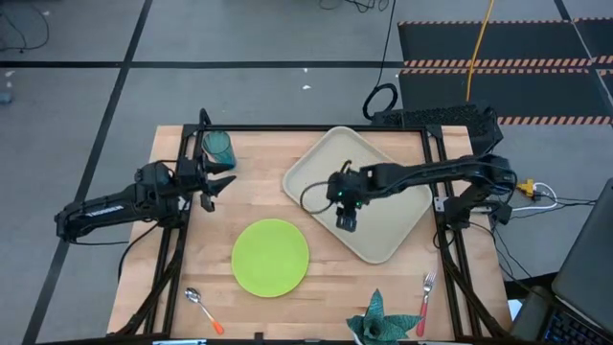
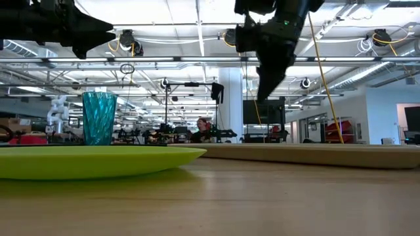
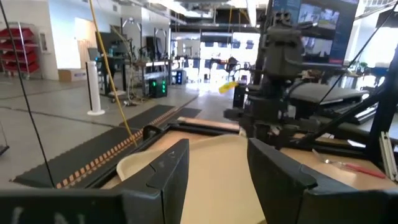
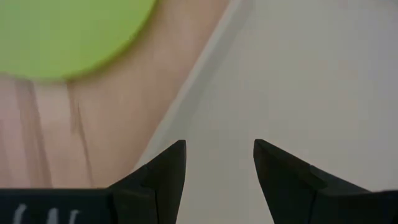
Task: Pick and place plate/cup/fork/spoon on tray
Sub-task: Prepare the light brown serving tray
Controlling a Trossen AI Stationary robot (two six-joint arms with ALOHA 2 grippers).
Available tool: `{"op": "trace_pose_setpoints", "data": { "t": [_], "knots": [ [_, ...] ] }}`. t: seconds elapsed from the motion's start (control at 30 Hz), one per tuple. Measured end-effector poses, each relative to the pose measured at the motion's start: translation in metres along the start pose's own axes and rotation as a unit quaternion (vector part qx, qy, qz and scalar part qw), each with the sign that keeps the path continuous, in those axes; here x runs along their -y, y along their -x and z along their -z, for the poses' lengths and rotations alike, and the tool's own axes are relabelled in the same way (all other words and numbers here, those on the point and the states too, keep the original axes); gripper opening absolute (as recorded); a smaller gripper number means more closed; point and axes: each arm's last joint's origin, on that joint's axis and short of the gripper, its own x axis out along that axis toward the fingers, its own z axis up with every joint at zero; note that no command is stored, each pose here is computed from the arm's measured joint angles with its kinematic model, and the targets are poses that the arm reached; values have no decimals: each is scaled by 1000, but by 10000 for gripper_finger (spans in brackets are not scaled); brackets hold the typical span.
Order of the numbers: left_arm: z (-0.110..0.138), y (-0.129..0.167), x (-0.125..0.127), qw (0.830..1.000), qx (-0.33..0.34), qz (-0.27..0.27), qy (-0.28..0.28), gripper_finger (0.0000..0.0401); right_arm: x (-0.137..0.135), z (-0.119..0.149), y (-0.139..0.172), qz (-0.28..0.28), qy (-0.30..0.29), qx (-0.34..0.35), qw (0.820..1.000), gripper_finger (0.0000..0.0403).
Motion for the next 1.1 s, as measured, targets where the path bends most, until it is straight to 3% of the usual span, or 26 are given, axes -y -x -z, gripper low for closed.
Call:
{"op": "trace_pose_setpoints", "data": {
  "t": [0.4, 0.57, 0.67, 0.77, 0.97, 1.1],
  "knots": [
    [3, -4, -1, 999, -13, -10, 32, 166, -37, 39, -11, 30, -51, -169, 984, 183],
    [4, -5, -1, 999, -19, -11, 36, 166, -29, 60, 5, 129, -70, -241, 959, 183],
    [4, -6, -1, 999, -22, -11, 45, 166, -19, 77, 23, 198, -117, -274, 934, 183],
    [4, -6, -1, 999, -21, -11, 46, 166, -11, 96, 42, 228, -184, -260, 920, 183],
    [4, -6, -1, 999, -21, -7, 45, 166, 0, 145, 59, 153, -340, -167, 913, 183],
    [2, -6, -1, 1000, -10, -6, 25, 166, 7, 170, 54, 71, -438, -112, 889, 183]
  ]
}}
